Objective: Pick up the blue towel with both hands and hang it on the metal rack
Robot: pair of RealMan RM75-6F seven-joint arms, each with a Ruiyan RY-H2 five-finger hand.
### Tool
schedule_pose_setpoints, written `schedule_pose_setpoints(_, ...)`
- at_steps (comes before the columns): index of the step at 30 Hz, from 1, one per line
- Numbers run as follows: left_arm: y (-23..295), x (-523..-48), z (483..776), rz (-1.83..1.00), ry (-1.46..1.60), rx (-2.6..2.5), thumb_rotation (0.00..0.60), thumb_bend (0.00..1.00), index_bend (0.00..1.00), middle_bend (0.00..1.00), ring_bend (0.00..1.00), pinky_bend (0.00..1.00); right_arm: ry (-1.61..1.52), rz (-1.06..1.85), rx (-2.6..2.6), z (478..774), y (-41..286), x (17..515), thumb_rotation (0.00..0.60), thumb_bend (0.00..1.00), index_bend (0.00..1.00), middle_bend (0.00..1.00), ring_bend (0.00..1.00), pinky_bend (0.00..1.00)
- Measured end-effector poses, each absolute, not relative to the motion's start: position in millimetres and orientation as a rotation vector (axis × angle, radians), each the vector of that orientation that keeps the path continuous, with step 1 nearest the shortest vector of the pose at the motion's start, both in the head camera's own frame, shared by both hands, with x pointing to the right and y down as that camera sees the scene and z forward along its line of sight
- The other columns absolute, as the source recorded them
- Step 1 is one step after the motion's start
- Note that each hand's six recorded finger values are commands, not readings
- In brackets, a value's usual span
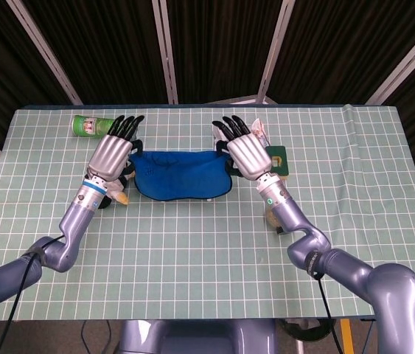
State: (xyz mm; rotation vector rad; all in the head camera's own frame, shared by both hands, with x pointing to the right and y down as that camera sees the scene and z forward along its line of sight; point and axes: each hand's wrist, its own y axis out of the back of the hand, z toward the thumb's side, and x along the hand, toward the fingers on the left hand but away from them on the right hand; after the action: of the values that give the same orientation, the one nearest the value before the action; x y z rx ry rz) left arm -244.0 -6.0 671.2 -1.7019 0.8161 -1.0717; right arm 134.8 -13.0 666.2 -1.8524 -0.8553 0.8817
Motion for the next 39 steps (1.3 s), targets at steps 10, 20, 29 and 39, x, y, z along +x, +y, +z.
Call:
schedule_pose_setpoints(10,-1.2,-247.7,684.7,-1.099,0.806,-1.722,0.600,0.48,0.73,0.00,0.00,0.00,-0.862,0.901,-1.874,676.1,-9.6,140.9,0.600,0.38,0.65,0.09,0.00,0.00)
schedule_pose_setpoints(20,4.8,-246.2,694.1,-1.144,0.776,-1.743,0.600,0.26,0.00,0.00,0.00,0.00,-0.836,0.938,-1.910,683.7,-5.5,144.8,0.600,0.04,0.12,0.08,0.00,0.00)
schedule_pose_setpoints(29,12.0,-268.1,698.0,-1.200,0.823,-1.763,0.600,0.21,0.00,0.00,0.00,0.00,-0.843,0.922,-1.904,677.5,2.5,154.1,0.600,0.04,0.12,0.05,0.00,0.00)
schedule_pose_setpoints(39,38.4,-339.4,669.1,-1.241,0.955,-1.736,0.600,0.20,0.00,0.00,0.00,0.00,-0.891,0.822,-1.860,623.3,37.1,210.4,0.600,0.04,0.12,0.04,0.00,0.00)
